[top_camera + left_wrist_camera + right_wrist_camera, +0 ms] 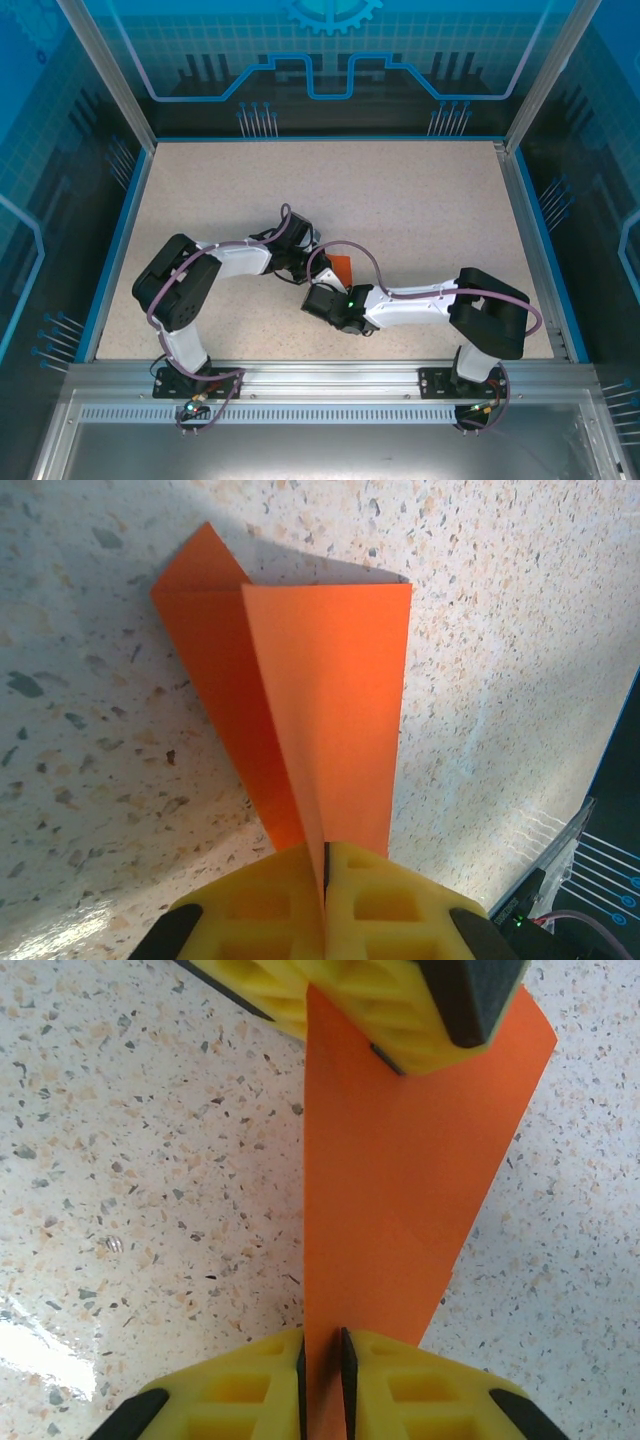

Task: Fold a paper plane with a square sheet of paper (pick it up from the middle)
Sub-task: Fold the wing for the fifth time at the center of the table.

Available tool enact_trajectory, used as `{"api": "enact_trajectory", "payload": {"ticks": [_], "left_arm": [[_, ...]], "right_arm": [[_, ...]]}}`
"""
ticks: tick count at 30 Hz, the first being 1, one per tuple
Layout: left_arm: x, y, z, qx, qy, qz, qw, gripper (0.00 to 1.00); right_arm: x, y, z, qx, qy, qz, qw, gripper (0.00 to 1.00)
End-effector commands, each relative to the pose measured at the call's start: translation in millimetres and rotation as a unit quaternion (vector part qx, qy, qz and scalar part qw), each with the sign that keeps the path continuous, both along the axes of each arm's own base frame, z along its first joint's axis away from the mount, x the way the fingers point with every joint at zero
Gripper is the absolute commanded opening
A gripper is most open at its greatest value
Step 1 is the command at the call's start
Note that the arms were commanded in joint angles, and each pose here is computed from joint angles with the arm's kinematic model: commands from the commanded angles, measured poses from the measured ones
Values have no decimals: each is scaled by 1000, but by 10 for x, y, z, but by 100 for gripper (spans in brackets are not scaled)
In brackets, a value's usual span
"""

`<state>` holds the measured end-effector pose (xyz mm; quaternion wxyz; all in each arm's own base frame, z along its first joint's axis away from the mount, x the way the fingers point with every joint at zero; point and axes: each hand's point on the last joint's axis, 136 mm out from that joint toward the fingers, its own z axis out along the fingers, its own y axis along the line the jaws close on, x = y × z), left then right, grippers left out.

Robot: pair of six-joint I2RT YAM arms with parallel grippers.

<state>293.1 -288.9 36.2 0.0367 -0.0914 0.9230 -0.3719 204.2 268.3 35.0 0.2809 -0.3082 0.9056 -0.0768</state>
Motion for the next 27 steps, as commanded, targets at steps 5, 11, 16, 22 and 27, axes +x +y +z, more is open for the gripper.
{"api": "enact_trajectory", "payload": {"ticks": [5, 11, 16, 22, 27], "left_arm": [[-4, -23, 149, -5, -8, -1, 1000, 6], [7, 12, 192, 1, -13, 5, 1000, 20], [31, 104, 290, 20, -27, 22, 999, 38], [64, 212, 381, 40, -42, 44, 997, 49], [63, 232, 456, 35, -54, 49, 997, 53]], "right_arm": [[-4, -54, -31, -10, -4, -5, 1000, 9], [23, -22, 12, 10, 0, -7, 1000, 4], [-8, -50, -70, 74, 34, -6, 997, 3], [9, -20, -29, 153, 61, -3, 986, 3], [33, -37, 39, 227, 81, -2, 970, 4]]}}
